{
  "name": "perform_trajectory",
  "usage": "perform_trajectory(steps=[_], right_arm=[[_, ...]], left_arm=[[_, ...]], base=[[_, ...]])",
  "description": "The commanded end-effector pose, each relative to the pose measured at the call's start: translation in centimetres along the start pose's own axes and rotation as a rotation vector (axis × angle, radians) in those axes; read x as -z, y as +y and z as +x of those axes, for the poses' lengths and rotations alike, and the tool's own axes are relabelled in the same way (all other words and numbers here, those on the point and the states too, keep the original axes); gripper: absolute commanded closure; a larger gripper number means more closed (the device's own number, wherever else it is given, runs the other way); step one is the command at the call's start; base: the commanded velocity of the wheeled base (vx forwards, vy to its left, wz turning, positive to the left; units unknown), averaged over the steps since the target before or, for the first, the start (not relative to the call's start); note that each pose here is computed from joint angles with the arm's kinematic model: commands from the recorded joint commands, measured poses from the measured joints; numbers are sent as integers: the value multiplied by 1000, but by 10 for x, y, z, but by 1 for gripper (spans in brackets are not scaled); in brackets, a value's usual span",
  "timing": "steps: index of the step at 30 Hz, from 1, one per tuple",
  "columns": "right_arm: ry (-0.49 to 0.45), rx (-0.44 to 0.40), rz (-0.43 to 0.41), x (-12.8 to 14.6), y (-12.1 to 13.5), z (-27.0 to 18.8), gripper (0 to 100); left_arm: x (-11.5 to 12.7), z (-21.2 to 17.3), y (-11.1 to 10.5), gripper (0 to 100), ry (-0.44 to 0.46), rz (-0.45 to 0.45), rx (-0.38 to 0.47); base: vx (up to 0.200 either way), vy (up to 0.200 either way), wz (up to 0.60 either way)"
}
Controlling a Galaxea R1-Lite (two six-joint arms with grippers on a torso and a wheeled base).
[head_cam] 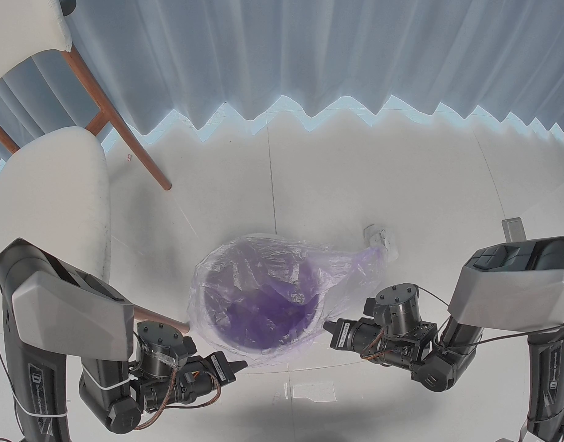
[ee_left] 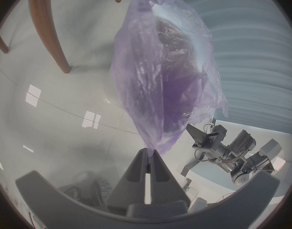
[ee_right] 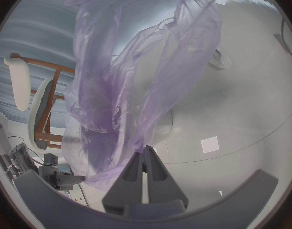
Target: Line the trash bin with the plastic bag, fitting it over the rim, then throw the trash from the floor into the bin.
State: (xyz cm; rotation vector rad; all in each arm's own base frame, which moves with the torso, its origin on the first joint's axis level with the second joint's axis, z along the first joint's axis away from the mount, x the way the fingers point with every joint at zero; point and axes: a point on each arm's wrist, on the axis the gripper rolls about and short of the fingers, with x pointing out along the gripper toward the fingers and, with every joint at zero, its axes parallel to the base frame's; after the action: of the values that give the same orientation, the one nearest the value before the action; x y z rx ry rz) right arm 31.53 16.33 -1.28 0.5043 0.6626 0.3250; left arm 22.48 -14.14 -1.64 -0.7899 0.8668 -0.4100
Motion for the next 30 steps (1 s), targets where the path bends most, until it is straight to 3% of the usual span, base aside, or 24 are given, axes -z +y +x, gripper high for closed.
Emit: perform_trajectory(steps=[1, 9, 19, 24, 30], right_arm=[[-1, 25, 12, 1, -11, 10, 100], [-28, 45, 32, -6, -23, 22, 100], [-12, 30, 29, 1, -17, 24, 100], [-28, 12, 21, 1, -14, 22, 100], [-31, 10, 21, 2, -15, 23, 100]], left_arm=[[0, 1, 4, 100, -7, 14, -24], [4, 7, 10, 100, -35, 68, -81], [6, 5, 12, 100, -35, 104, -103], [3, -24, -10, 100, -62, 124, -28], [25, -57, -18, 100, 71, 153, 31]], base=[[0, 0, 0], [0, 0, 0], [0, 0, 0], [0, 0, 0], [0, 0, 0]])
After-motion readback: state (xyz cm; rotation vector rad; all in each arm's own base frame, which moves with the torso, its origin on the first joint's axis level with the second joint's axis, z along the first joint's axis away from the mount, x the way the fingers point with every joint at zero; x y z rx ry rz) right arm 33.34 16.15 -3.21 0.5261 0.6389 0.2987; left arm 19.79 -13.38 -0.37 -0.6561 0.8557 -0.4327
